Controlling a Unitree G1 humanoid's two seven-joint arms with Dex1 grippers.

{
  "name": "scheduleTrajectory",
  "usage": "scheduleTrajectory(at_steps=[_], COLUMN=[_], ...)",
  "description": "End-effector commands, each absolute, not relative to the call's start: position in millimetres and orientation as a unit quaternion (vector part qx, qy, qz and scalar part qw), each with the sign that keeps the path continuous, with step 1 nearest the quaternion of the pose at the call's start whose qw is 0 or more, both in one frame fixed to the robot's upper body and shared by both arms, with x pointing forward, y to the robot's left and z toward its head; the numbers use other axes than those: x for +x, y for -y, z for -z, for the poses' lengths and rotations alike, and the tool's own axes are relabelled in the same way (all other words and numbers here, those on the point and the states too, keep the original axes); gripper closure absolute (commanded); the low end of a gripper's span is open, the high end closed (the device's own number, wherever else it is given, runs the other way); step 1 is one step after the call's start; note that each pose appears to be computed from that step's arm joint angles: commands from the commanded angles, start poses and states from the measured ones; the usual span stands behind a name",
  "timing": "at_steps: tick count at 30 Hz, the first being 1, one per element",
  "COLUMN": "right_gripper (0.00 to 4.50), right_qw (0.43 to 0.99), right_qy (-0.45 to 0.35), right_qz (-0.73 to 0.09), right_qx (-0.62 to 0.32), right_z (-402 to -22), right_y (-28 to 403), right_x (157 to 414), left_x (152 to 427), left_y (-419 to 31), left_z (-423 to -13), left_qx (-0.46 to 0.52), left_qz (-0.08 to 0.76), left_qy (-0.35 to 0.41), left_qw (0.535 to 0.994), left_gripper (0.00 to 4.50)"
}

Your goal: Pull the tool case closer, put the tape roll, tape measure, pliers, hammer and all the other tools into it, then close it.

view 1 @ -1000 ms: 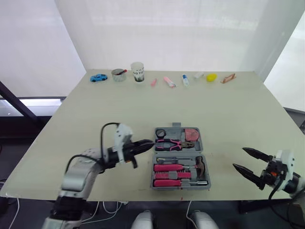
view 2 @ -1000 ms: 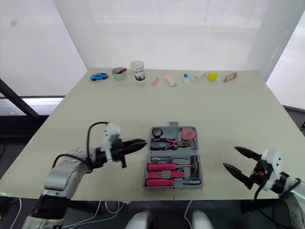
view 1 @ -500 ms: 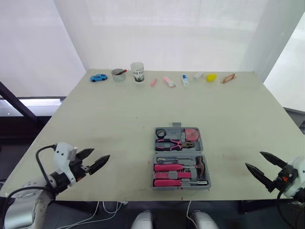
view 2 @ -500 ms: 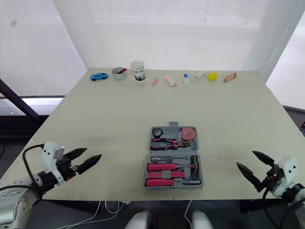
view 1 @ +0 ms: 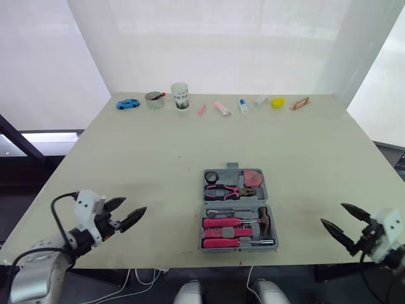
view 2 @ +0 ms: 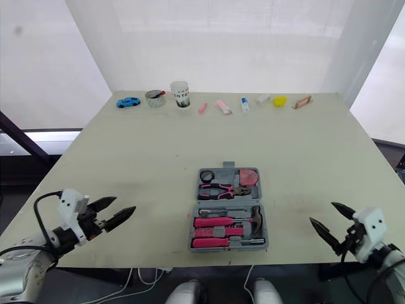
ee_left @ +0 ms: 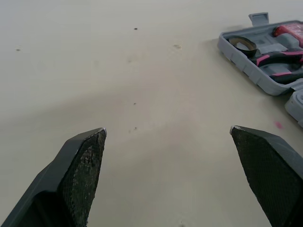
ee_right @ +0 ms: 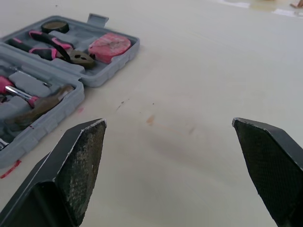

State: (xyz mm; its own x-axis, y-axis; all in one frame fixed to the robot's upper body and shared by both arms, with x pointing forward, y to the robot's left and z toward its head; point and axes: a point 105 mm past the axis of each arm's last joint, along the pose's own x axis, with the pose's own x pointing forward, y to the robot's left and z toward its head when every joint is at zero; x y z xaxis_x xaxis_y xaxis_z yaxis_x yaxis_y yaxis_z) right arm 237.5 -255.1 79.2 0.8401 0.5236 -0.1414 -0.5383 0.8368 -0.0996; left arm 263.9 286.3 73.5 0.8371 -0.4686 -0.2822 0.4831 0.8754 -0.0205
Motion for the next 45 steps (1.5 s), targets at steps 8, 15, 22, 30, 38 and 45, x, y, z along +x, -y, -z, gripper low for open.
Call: scheduleTrajectory(at_steps=[8,15,22,30,38,45], right_gripper=[3.4,4.47,4.47,4.47,4.47,4.47], right_qw=[0.919,0.873,0.844,0.834,0.83,0.826], right_qy=[-0.075,-0.13,-0.133,-0.125,-0.117,-0.111], right_qz=[-0.37,-0.447,-0.488,-0.499,-0.507,-0.515], right_qx=[-0.11,-0.144,-0.181,-0.198,-0.202,-0.201], right_z=[-80,-58,-46,-39,-36,-35], right_y=[220,197,175,163,153,148], right_x=[276,293,308,320,327,327], left_x=[292,305,316,320,323,324], left_y=[-240,-212,-197,-182,-171,-167], left_z=[-65,-46,-38,-35,-29,-27], left_qx=[0.044,0.068,0.091,0.099,0.104,0.105], left_qz=[0.371,0.46,0.504,0.545,0.558,0.562], left_qy=[-0.126,-0.165,-0.177,-0.191,-0.197,-0.2], left_qw=[0.919,0.87,0.84,0.81,0.8,0.796], left_gripper=[4.0,4.5,4.5,4.5,4.5,4.5])
